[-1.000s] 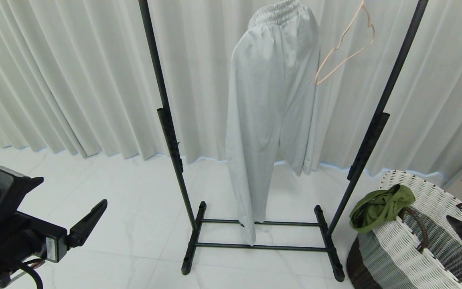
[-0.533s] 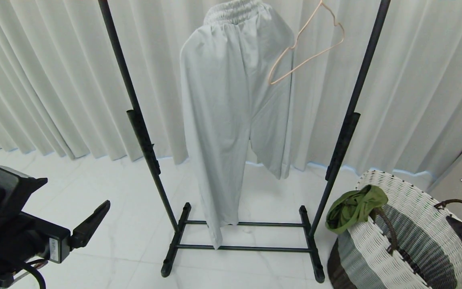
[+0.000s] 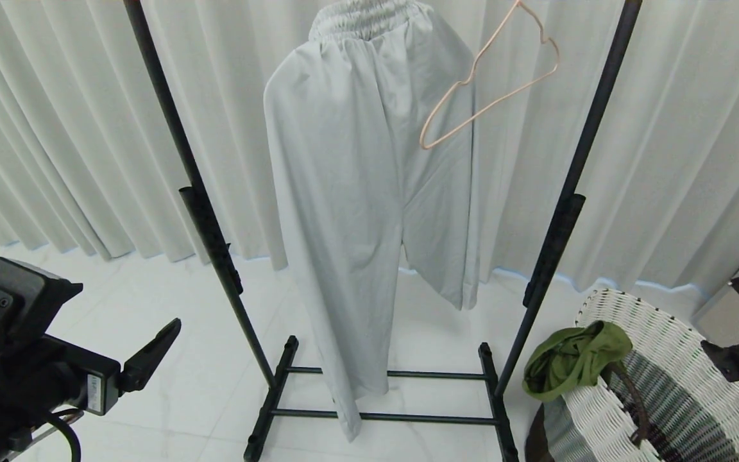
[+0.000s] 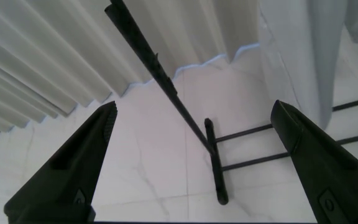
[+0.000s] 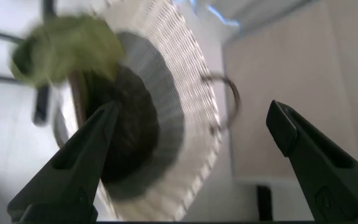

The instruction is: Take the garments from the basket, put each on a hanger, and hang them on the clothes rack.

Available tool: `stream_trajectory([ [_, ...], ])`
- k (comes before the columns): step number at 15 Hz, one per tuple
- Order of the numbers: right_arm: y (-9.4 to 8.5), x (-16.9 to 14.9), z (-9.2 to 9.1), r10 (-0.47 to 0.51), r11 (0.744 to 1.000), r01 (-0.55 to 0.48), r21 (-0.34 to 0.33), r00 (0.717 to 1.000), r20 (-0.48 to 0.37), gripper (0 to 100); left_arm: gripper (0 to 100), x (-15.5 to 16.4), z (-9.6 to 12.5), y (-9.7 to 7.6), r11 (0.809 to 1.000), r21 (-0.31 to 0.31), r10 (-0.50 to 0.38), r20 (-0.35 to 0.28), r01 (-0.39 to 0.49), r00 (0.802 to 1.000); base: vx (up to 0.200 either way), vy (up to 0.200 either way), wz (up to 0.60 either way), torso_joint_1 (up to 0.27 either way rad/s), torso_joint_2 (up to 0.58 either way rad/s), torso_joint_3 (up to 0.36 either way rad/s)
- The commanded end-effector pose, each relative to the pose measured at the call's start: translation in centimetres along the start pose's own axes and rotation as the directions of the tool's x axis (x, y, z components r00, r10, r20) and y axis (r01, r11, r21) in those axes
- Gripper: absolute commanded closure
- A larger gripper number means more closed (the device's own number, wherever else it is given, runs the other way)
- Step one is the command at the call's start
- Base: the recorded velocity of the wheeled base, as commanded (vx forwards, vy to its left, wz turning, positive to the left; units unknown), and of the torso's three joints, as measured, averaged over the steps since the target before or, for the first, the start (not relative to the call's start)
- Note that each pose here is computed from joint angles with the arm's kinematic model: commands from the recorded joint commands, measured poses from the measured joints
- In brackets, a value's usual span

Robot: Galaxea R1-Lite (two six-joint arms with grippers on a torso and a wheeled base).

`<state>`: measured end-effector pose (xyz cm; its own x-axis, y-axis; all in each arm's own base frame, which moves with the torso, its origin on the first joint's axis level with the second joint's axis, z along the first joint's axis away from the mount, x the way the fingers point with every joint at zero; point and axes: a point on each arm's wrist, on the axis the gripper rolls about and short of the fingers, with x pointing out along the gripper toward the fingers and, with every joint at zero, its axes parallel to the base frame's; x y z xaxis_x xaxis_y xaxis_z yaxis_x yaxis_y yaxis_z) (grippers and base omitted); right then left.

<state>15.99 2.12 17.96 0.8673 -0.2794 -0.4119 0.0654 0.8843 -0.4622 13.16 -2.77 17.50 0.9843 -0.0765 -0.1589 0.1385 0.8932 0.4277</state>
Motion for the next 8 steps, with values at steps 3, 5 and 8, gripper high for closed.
stream_trajectory([
  [3,0.9,1.4,-0.1,0.087,0.996,-0.087,-0.013,0.996,-0.025,0,0,0.6,0.2,0.0,1.0,0.002,-0.005,-0.011,0.005,1.0,0.2,0.0,0.0,0.002,0.0,0.002],
  [5,1.6,2.6,-0.3,0.116,0.993,-0.116,-0.003,0.991,-0.07,0,0,0.9,0.1,-0.1,1.0,0.004,-0.013,-0.018,0.014,1.0,0.2,0.0,0.0,0.005,0.0,0.002],
  [8,3.1,5.1,-0.9,0.134,0.99,-0.126,0.059,0.978,-0.158,0,0,1.0,-0.1,-0.3,1.0,0.007,-0.02,-0.029,0.02,0.999,0.067,0.0,0.0,0.001,0.0,0.001],
])
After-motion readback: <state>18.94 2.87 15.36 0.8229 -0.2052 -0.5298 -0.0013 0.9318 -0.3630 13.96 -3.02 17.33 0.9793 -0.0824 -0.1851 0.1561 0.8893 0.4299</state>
